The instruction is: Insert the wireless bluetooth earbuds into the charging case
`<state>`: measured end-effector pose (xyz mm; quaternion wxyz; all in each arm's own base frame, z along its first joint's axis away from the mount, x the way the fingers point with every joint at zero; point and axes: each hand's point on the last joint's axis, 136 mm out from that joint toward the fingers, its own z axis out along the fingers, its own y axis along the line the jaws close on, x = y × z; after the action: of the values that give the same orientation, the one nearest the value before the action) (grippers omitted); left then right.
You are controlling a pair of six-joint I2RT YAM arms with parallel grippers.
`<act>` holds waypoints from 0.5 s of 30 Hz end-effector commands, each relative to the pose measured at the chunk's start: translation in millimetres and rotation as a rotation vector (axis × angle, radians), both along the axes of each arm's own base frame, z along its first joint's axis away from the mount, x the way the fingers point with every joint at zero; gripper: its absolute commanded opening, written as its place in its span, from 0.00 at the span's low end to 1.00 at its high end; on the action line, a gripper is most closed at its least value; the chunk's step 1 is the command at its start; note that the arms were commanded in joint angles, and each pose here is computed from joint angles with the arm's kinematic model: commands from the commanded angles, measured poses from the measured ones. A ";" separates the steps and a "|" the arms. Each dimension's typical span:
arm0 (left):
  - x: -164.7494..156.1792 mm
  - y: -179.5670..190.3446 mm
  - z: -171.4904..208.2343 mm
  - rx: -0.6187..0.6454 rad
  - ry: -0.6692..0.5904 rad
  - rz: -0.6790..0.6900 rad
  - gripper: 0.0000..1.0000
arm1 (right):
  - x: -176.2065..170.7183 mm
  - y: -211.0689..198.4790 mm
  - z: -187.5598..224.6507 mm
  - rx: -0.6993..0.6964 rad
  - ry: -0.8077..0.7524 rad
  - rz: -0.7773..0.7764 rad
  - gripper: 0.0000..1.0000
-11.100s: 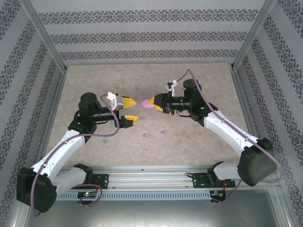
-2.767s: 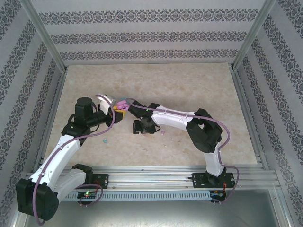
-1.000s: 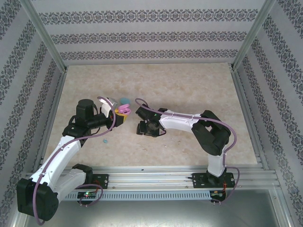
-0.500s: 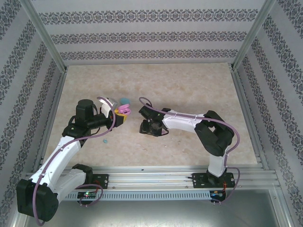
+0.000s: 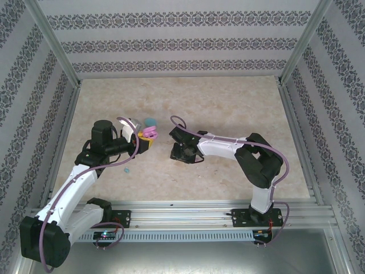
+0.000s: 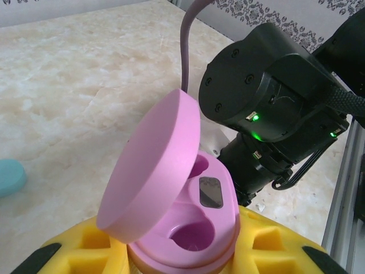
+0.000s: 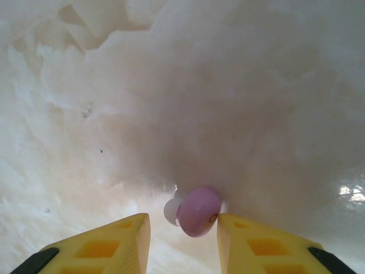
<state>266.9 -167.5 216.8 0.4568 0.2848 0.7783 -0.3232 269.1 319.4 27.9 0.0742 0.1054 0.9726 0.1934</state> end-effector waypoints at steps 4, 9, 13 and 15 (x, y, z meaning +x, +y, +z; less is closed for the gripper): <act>-5.7 -5.4 5.6 -0.018 -0.028 -0.036 0.10 | 6.5 -4.7 -7.5 -0.015 -0.001 -0.034 0.31; -6.2 -5.8 4.8 -0.019 -0.028 -0.039 0.09 | 5.0 -5.2 -12.0 -0.022 0.009 -0.029 0.27; -6.1 -5.8 5.2 -0.020 -0.027 -0.039 0.09 | 3.9 -4.1 -15.7 -0.024 0.020 -0.024 0.27; -6.5 -6.2 5.7 -0.023 -0.027 -0.042 0.09 | 3.4 -2.8 -17.9 -0.024 0.027 -0.020 0.27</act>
<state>265.0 -168.6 215.0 0.4534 0.2867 0.7775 -0.3281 269.6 320.3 18.3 0.0692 0.1092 0.9734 0.1891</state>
